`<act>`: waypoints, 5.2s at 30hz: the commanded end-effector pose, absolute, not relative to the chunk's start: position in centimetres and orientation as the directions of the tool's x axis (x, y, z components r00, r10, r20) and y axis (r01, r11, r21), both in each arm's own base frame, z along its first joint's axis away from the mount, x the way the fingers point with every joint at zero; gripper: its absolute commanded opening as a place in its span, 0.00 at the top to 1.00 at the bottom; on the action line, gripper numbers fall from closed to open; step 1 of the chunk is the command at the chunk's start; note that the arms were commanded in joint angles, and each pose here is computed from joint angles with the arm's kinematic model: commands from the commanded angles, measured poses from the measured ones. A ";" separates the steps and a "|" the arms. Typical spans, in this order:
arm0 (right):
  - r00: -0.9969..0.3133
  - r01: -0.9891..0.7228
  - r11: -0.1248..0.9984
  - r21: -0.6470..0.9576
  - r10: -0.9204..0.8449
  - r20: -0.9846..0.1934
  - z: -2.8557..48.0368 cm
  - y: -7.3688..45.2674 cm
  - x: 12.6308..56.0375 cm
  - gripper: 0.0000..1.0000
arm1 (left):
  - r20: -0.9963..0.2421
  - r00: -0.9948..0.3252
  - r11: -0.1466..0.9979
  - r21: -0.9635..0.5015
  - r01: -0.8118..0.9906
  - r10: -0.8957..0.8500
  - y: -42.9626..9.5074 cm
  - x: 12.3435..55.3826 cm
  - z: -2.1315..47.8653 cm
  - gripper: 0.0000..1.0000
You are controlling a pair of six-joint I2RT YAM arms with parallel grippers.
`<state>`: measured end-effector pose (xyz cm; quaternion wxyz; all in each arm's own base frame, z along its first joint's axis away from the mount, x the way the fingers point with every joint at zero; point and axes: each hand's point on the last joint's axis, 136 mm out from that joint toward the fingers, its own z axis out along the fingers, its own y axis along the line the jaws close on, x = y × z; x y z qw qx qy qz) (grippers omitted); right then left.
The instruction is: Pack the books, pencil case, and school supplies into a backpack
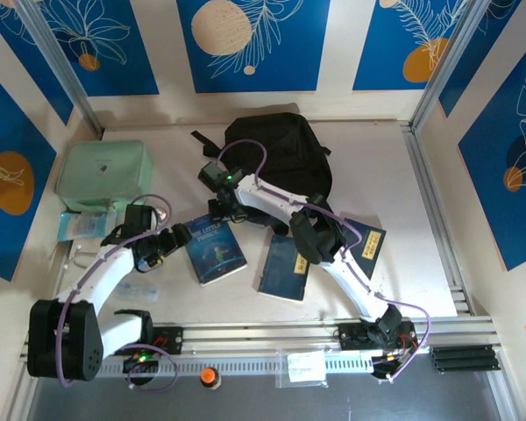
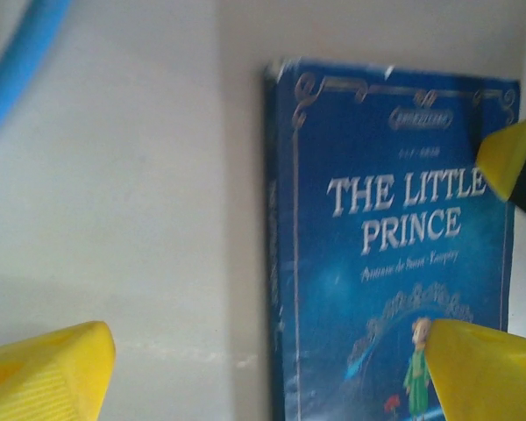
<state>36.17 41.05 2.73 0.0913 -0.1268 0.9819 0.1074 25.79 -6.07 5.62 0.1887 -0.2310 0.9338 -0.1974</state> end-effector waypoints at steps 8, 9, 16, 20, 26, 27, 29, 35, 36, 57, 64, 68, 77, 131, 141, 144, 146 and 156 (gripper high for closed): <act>-0.953 -0.299 0.902 0.311 -0.268 -0.138 5.3 40.2 32.8 0.52 | -0.160 -0.855 0.741 -0.593 -0.316 -0.493 -9.6 27.0 4.9 0.26; -0.957 -0.288 0.911 0.296 -0.260 -0.132 5.0 39.7 32.6 0.52 | -0.155 -0.858 0.740 -0.595 -0.314 -0.490 -9.7 27.1 4.8 0.30; -0.967 -0.252 0.934 0.253 -0.236 -0.091 3.0 38.2 31.5 0.61 | -0.130 -0.872 0.741 -0.594 -0.313 -0.472 -10.2 27.5 4.1 0.44; -0.968 -0.249 0.937 0.244 -0.237 -0.078 2.2 38.1 31.3 0.69 | -0.110 -0.881 0.748 -0.584 -0.317 -0.460 -10.3 27.4 3.5 0.49; -0.971 -0.240 0.942 0.233 -0.232 -0.059 1.2 37.8 31.4 0.74 | -0.091 -0.887 0.741 -0.592 -0.316 -0.452 -10.6 27.5 3.1 0.56; -0.971 -0.238 0.943 0.233 -0.231 -0.056 1.1 37.8 31.3 0.75 | -0.088 -0.889 0.738 -0.597 -0.313 -0.449 -10.7 27.5 3.0 0.57; -0.972 -0.236 0.943 0.234 -0.230 -0.050 0.8 37.7 31.2 0.76 | -0.085 -0.893 0.728 -0.615 -0.302 -0.442 -11.1 27.7 3.1 0.61; -0.974 -0.227 0.942 0.247 -0.225 -0.036 0.6 37.8 31.0 0.81 | -0.071 -0.906 0.670 -0.698 -0.255 -0.418 -12.8 28.1 3.9 0.64; -0.974 -0.225 0.943 0.246 -0.223 -0.034 0.5 37.8 31.0 0.81 | -0.072 -0.906 0.669 -0.699 -0.252 -0.417 -12.8 28.1 4.0 0.64; -0.984 -0.179 0.951 0.252 -0.176 -0.035 -0.1 37.5 31.1 0.89 | -0.193 -0.910 0.552 -0.833 -0.045 -0.366 -15.1 28.4 9.5 0.69; -0.985 -0.169 0.950 0.262 -0.169 -0.023 -0.4 37.5 30.9 0.89 | -0.162 -0.916 0.534 -0.843 -0.065 -0.367 -15.6 29.3 8.7 0.73; -0.985 -0.174 0.949 0.263 -0.168 -0.048 0.2 37.5 31.3 0.89 | -0.169 -0.912 0.562 -0.823 -0.078 -0.373 -15.2 29.7 8.3 0.79; -0.960 -0.261 0.799 0.542 -0.154 -0.235 10.4 40.0 32.7 0.74 | -0.280 -0.885 0.733 -0.673 -0.096 -0.373 -12.1 30.6 9.3 1.00; -0.819 0.017 0.054 0.998 0.573 -0.017 22.3 31.1 41.5 0.58 | -0.166 -0.643 0.204 -0.979 0.016 -0.747 -21.5 46.0 25.8 1.00; -0.807 -0.054 0.142 0.988 0.577 -0.126 23.3 29.3 41.9 0.98 | -0.300 -0.689 0.400 -0.916 0.016 -0.659 -21.3 44.3 23.6 0.68; -0.797 -0.108 0.226 0.968 0.562 -0.220 23.7 28.0 41.4 1.00 | -0.385 -0.719 0.543 -0.840 0.013 -0.579 -20.7 43.4 21.7 0.48; -0.791 -0.098 0.306 0.947 0.554 -0.261 23.3 26.6 41.1 1.00 | -0.426 -0.744 0.617 -0.787 0.024 -0.515 -20.6 43.0 20.6 0.43; -0.715 -0.004 0.682 0.731 0.510 -0.479 21.6 16.8 38.4 1.00 | -0.432 -0.871 0.658 -0.730 0.185 -0.234 -28.0 43.5 17.0 0.35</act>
